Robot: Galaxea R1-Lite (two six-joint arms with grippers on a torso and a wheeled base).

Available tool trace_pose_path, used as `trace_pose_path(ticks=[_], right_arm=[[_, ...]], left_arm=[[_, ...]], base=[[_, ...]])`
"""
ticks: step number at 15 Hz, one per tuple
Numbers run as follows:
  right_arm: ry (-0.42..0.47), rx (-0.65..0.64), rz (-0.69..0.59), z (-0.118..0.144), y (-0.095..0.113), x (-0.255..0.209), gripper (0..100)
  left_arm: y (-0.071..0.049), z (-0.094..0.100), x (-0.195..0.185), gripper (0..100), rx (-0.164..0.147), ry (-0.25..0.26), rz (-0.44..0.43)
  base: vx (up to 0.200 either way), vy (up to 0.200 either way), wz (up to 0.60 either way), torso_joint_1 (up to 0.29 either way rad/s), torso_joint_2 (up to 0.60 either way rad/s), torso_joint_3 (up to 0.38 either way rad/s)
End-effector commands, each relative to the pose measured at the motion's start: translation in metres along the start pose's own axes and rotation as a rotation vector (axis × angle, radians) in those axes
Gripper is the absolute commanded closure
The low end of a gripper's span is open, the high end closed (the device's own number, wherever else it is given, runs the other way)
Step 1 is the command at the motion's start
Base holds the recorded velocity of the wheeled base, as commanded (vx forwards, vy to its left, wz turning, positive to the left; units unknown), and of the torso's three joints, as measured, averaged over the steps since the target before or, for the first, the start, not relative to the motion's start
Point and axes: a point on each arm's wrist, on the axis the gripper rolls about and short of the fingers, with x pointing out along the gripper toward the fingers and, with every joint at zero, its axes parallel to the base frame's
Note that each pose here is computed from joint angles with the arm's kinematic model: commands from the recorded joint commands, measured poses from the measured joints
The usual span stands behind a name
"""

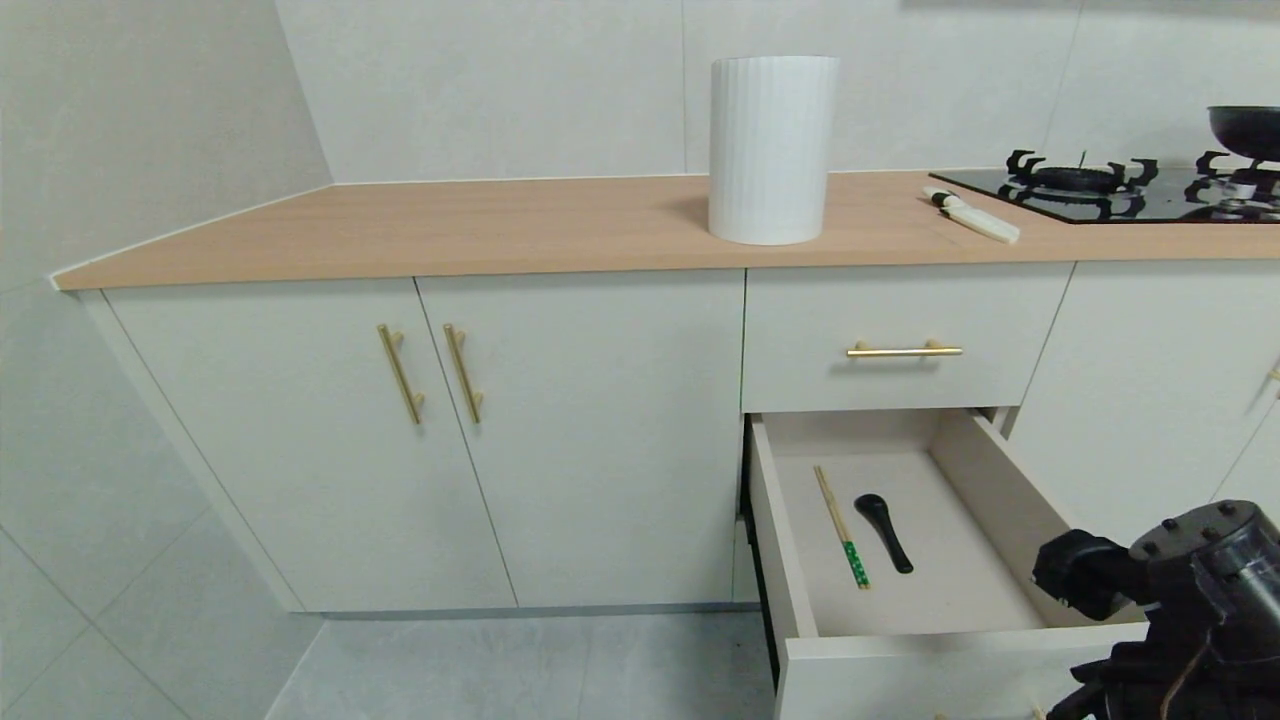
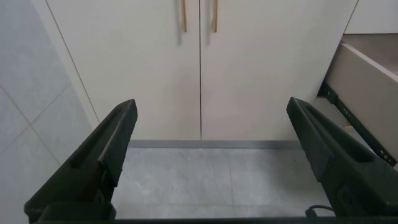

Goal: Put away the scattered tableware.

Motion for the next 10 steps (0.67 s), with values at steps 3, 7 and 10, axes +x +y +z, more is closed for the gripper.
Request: trace_pose_path(ticks=[3,7,10], right_arm=[[0.115,-0.043,-0.01,-0.005,0.005,0.019,0],[0.18,0.069,-0.054,0.007,0.002,0.044,0],[0.206,0.129,-0.111,0.013,-0.004,0.057,0]], left_arm=[[0.0,0.0,0.0,0,-0.001,0.0,0.001],[0.0,0.0,0.0,0,-0.001,0.001,0.001],[0.0,0.0,0.0,0,-0.001,0.001,0.001]], base=[[0.0,0.0,0.0,0.0,0.0,0.0],[0.0,0.0,0.0,0.0,0.0,0.0],[0.0,0.0,0.0,0.0,0.0,0.0]])
